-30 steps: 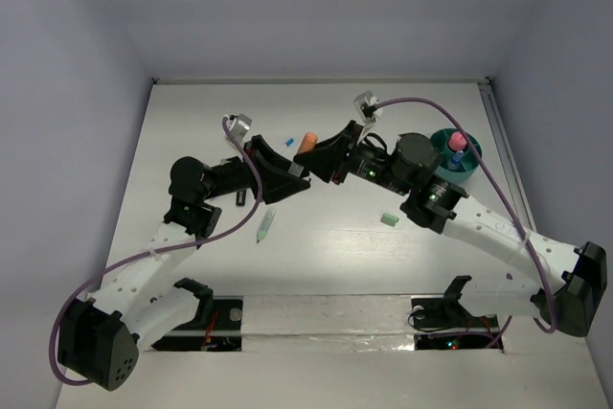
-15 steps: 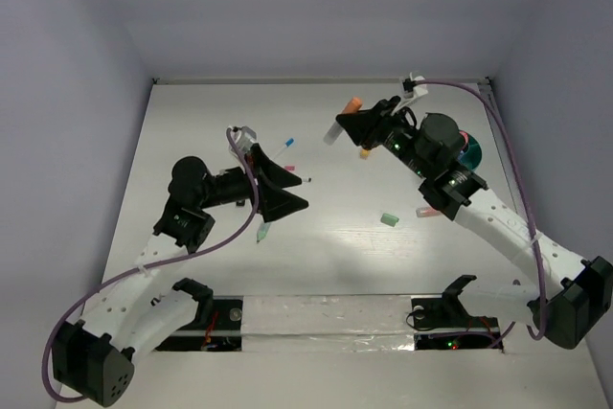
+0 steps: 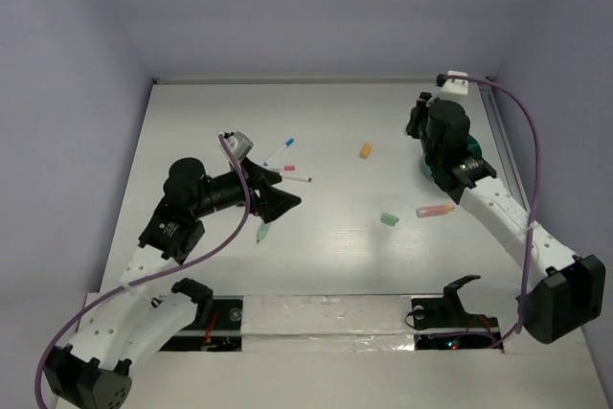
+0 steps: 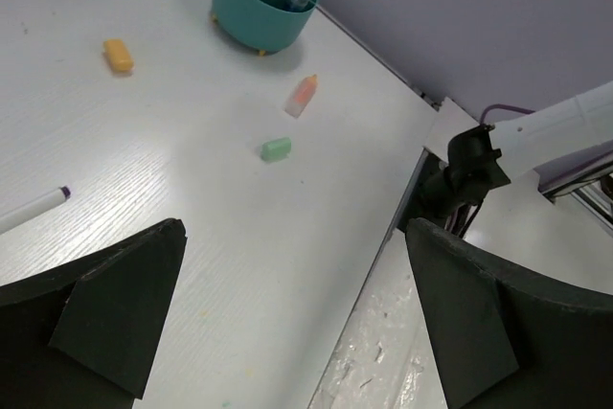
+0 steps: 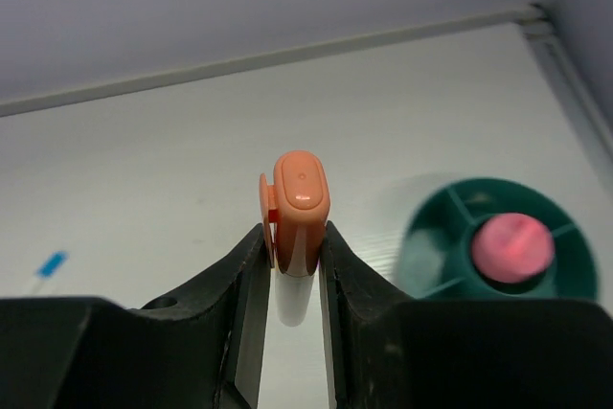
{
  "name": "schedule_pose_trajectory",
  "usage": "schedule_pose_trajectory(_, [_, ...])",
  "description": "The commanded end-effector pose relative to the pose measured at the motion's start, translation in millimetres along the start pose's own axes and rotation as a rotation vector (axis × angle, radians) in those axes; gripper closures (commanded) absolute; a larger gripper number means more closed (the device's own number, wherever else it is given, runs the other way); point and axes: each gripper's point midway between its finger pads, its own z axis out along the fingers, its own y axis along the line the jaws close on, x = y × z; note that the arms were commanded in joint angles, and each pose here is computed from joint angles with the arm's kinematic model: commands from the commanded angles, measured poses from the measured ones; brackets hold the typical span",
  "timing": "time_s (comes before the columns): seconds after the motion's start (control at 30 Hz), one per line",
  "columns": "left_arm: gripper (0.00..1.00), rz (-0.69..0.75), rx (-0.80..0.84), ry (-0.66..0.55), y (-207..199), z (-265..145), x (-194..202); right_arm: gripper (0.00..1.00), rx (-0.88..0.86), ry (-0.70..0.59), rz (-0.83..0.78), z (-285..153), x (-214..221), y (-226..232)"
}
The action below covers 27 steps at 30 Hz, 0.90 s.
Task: Sort the stationery into containers
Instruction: Place the pen in the storage box.
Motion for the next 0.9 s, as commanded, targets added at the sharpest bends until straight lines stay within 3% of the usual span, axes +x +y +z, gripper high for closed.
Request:
schedule_pose_trajectory(0.0, [0.01,0.060,-0.047,-0.038,1.2,-6.6,-10.3,1.00,0.233,0.015,-0.064,13.0,5.8,-63.0])
schedule_pose_trajectory(0.27, [0.01,0.086,-0.050,-0.076,-4.8,-14.0,-16.6,1.00,0.357,0.084,-0.038,37.1,32.4,-111.0])
schedule_pose_trajectory(0.87, [0.01,0.094,-0.069,-0.090,-1.9,-16.0,-20.5,1.00,0.391,0.118,-0.093,79.1,57.7,-114.5])
